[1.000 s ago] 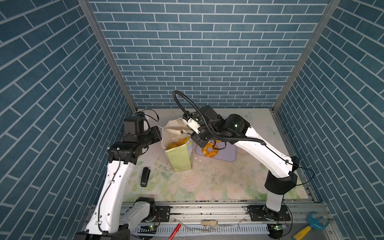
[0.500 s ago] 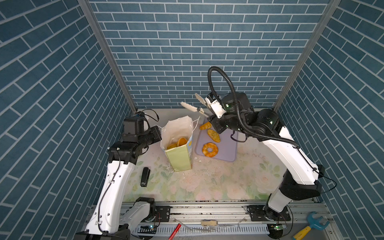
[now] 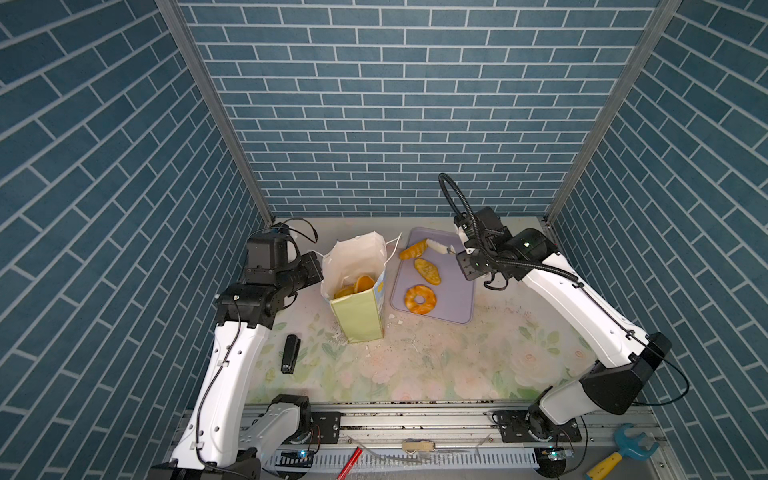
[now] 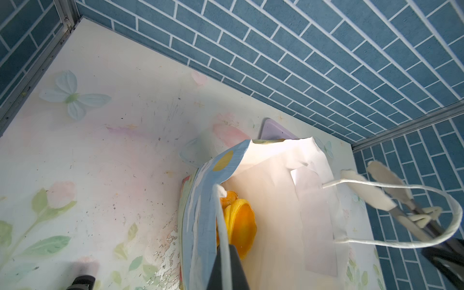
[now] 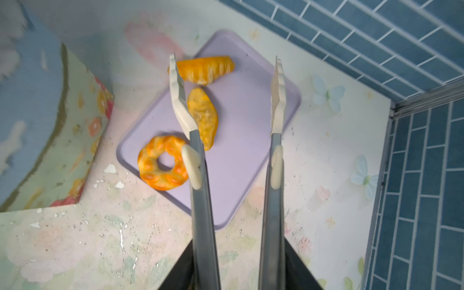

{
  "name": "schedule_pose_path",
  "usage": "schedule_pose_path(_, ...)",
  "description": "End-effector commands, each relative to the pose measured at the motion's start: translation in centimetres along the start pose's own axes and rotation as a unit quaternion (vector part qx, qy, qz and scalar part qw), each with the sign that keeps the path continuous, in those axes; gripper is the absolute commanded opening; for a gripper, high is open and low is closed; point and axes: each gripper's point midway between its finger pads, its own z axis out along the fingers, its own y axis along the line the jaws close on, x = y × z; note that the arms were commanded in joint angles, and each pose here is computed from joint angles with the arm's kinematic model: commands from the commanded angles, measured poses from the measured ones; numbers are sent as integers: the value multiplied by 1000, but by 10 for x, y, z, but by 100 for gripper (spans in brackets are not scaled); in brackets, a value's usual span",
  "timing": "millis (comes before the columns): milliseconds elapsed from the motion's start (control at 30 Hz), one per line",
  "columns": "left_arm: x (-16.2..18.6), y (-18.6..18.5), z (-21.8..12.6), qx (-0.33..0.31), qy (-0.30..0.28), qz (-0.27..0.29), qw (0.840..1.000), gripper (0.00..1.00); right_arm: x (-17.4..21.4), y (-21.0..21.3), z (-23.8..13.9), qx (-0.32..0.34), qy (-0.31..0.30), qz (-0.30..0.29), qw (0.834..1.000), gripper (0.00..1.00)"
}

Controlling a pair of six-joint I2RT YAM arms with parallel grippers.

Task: Place the fake bread into the paper bag
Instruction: 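Lower the tongs and pinch the flat oval yellow bread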

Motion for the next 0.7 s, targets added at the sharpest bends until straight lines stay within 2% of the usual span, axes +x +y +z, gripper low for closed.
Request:
schedule_pose_path(0, -4, 0, -4, -3, -8, 3, 1000, 0, -2, 10, 18, -21, 3, 22, 1000, 49)
schedule_pose_path(100, -4, 0, -5, -3, -8, 5, 1000, 0, 7, 16, 44, -25, 34, 18, 999, 50)
schedule_pose_path(233, -4, 0, -6, -3, -9, 4, 1000, 0, 7, 26, 71, -37, 46, 13, 998, 51)
schedule_pose_path(667, -5, 0, -8, -5, -9, 6, 1000, 0, 20, 43, 136, -46, 98, 9, 994, 52)
